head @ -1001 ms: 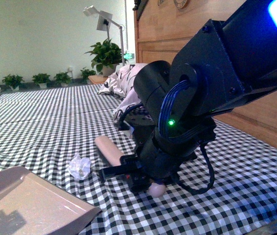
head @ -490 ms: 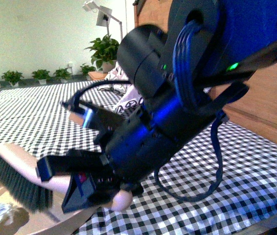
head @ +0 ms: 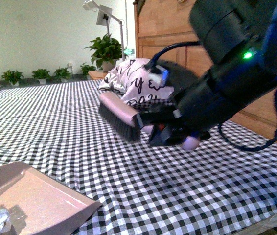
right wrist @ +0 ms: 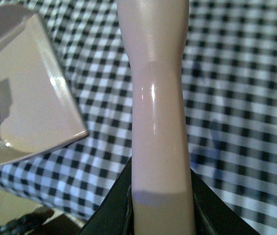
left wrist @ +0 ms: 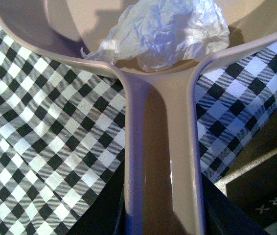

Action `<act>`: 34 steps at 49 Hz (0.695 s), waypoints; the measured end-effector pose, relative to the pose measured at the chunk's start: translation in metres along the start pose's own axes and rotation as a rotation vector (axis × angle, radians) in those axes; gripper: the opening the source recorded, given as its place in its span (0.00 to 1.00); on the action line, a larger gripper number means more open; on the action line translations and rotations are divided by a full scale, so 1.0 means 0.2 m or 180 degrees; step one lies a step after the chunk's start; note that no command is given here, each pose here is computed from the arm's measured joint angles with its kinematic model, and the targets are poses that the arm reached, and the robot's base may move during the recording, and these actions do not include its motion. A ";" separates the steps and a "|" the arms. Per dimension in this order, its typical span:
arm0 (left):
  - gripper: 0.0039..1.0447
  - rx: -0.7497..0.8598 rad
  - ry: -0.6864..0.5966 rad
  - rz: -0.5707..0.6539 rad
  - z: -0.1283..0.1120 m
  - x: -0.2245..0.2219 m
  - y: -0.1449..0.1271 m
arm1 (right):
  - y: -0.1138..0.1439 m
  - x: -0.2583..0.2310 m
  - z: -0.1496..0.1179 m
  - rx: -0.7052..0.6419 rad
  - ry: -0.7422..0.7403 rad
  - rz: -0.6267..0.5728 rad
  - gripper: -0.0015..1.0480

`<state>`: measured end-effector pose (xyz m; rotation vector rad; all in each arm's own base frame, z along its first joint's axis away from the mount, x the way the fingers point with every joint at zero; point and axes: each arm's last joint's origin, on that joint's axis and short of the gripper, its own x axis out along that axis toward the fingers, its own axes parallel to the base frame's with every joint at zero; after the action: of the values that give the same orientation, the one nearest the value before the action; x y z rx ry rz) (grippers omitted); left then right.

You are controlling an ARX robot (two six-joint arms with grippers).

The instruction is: Clean up trash

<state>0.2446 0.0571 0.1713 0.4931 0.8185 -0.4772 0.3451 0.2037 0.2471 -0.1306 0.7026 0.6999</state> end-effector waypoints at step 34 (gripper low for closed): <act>0.24 -0.1311 -0.1384 0.1975 0.20 -0.41 0.03 | -0.22 -1.27 -0.26 0.0550 -0.1429 -0.0867 0.19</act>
<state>0.2224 0.0557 0.2597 0.2235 0.2974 0.1623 0.2045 0.0133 0.3633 0.0883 0.3028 0.3838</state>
